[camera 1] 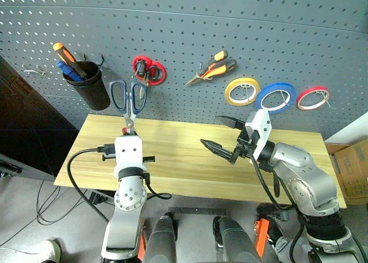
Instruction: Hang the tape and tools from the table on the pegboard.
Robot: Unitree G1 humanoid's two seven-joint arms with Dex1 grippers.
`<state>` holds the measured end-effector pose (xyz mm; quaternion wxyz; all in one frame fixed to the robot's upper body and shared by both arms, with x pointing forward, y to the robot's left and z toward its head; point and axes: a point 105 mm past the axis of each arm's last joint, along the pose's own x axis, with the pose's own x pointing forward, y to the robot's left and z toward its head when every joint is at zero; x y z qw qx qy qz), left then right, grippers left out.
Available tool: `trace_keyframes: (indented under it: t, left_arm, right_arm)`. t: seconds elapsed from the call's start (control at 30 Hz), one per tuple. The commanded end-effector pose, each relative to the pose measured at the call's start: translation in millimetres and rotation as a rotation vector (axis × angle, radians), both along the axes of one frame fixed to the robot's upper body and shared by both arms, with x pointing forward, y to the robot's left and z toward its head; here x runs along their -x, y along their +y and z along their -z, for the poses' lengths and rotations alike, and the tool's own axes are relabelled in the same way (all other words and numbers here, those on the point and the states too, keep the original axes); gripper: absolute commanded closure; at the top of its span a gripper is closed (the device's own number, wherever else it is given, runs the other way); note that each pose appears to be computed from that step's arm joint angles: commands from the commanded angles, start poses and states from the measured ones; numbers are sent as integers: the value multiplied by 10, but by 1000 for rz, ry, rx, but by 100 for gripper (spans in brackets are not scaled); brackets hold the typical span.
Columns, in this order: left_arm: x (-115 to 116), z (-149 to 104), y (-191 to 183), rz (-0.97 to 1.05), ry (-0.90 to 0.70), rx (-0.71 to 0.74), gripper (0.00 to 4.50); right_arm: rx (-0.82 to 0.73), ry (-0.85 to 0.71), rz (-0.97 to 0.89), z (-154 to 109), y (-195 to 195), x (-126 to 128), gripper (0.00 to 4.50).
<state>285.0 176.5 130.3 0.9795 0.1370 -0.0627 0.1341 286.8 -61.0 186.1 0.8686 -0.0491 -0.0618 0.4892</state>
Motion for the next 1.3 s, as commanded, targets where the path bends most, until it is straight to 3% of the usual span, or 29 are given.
trace_keyframes:
  t: [0.03,0.2,0.37,0.87,1.3]
  left_arm:
    - [177,-189,13,-11,-110,-32,407]
    - [260,-302,31,21,-174,-63,407]
    - [172,-391,79,12,-221,-79,407]
    - [-231,-283,56,125,-178,1,407]
    - [-326,-255,-62,208,-168,24,407]
  right_arm:
    - [-60,-53,-25,-199,20,161,0]
    - [-88,-46,-37,-264,21,246,0]
    - [-84,-42,-32,-265,24,215,0]
    - [-75,-51,12,-254,8,115,0]
    - [-62,-61,57,-231,-39,91,0]
